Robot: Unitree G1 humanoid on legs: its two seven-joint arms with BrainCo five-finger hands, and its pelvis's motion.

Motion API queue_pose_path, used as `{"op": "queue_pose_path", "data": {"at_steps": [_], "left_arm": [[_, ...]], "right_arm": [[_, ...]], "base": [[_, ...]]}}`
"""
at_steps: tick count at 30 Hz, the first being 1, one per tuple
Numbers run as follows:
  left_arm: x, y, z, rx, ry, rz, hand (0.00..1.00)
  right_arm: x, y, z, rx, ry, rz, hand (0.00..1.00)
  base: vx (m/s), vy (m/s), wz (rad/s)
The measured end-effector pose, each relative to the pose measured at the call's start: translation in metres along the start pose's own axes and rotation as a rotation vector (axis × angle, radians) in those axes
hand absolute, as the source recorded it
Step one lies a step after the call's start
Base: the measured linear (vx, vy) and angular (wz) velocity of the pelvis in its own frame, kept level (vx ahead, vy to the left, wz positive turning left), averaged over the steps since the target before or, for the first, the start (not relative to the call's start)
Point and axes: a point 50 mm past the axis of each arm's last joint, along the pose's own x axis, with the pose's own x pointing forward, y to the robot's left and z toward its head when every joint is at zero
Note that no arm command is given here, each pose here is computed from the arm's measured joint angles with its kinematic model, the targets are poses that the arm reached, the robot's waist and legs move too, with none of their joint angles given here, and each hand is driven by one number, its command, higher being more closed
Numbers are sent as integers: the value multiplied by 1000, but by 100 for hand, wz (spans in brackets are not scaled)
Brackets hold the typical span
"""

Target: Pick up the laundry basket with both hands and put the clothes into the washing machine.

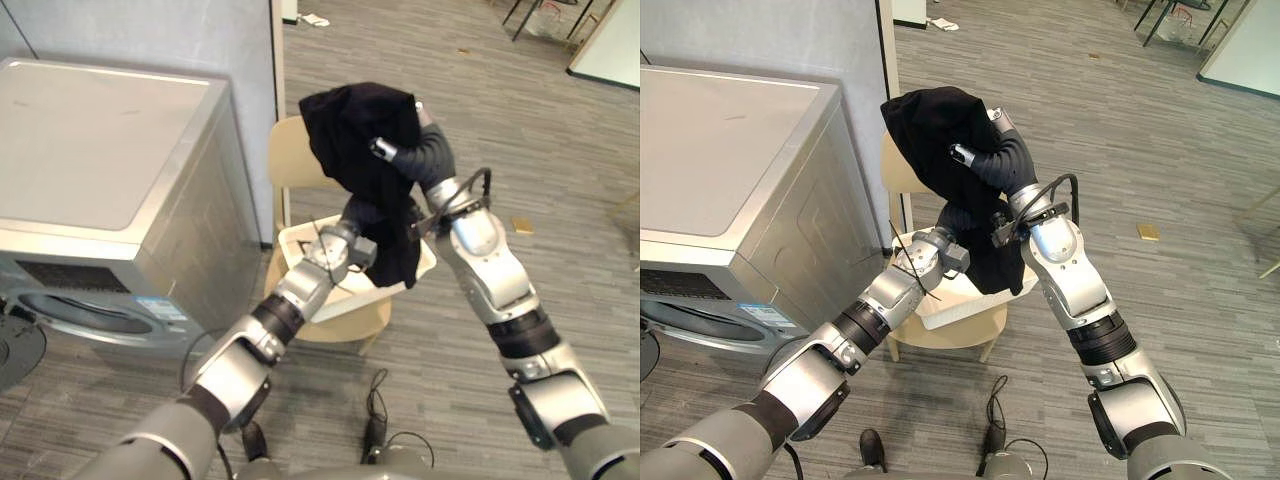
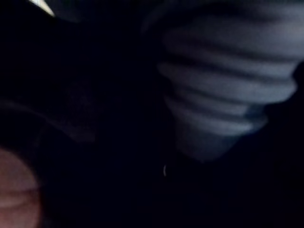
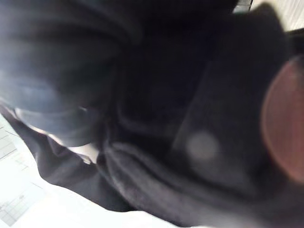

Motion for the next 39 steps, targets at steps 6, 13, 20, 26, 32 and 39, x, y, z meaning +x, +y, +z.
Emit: {"op": "queue_pose_path", "data": {"at_steps": [6,13,20,26,32,39], "left_arm": [[-9,10,-8,125,-9,98,100],[-13,21,7,188,-91,174,100],[-39,50,21,131,-197,345,100],[-89,89,15,63,-229,548,100],[-159,119,1,46,-218,782,100],[-200,122,-14,21,-185,887,100]], "right_arm": [[-12,-6,-27,-28,112,-53,0],[-35,-28,-39,-38,173,-183,0],[-100,-57,-67,-51,347,-376,0],[-169,-77,-82,-91,534,-587,0],[-244,-71,-101,-78,783,-742,0],[-342,-41,-149,-75,1327,-704,0]], "base": [[6,1,0],[28,4,3],[35,8,1],[28,6,9],[25,7,17],[16,13,53]]}}
